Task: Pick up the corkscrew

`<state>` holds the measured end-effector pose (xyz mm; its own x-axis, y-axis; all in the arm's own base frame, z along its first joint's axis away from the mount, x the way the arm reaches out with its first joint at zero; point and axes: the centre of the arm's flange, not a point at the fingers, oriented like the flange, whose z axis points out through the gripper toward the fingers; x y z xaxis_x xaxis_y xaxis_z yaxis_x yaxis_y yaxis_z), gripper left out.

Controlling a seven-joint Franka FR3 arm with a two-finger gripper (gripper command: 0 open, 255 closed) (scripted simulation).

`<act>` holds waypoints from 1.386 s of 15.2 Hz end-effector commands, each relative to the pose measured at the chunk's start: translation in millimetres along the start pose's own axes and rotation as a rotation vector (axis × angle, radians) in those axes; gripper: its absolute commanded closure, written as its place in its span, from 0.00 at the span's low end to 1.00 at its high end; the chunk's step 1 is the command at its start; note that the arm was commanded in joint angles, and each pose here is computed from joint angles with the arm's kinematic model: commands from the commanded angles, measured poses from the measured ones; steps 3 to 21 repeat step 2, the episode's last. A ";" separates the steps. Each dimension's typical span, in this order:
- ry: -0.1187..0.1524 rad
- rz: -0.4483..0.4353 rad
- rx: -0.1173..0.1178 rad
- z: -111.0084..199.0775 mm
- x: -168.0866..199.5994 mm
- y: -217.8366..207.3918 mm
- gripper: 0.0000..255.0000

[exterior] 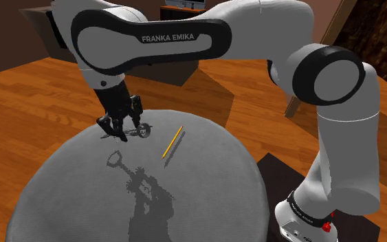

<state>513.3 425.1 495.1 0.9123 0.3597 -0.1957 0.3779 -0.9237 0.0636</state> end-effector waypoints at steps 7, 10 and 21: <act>0.000 0.000 0.000 -5.0 -1.2 0.8 1.00; 0.000 0.000 0.000 -5.0 -1.2 0.8 1.00; 0.000 0.000 0.000 -5.0 -1.2 0.8 1.00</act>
